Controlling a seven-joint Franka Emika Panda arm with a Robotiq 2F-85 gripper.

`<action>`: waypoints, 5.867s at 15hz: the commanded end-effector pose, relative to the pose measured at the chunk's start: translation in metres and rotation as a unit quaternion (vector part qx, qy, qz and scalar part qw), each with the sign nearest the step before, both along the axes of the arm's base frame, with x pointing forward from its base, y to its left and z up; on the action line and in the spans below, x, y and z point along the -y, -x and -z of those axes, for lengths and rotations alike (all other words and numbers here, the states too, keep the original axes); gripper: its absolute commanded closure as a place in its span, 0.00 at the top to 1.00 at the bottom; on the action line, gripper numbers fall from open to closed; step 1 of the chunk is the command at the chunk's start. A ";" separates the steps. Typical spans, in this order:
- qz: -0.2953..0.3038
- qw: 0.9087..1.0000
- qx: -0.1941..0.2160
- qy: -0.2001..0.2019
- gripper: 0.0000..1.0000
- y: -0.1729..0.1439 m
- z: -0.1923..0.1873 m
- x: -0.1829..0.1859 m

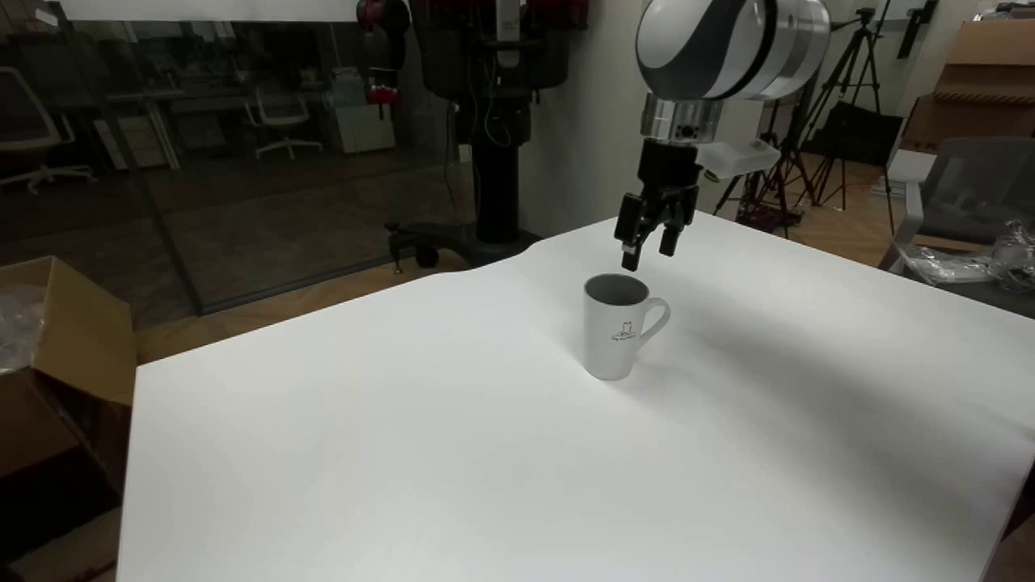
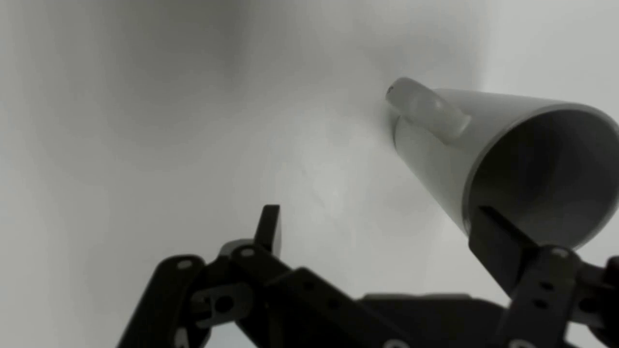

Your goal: Move the cup to the right then to the left

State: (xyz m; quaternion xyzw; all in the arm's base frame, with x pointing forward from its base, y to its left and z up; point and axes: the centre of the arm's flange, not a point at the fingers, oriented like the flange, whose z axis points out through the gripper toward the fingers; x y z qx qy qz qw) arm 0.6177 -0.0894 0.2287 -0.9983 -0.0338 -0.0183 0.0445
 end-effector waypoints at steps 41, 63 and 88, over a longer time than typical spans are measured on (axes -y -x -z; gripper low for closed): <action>-0.054 0.999 0.000 -0.002 0.02 0.027 0.026 -0.051; 0.294 0.939 0.172 0.051 0.02 0.235 0.028 0.000; 0.376 0.906 0.170 -0.096 0.34 0.203 -0.003 -0.033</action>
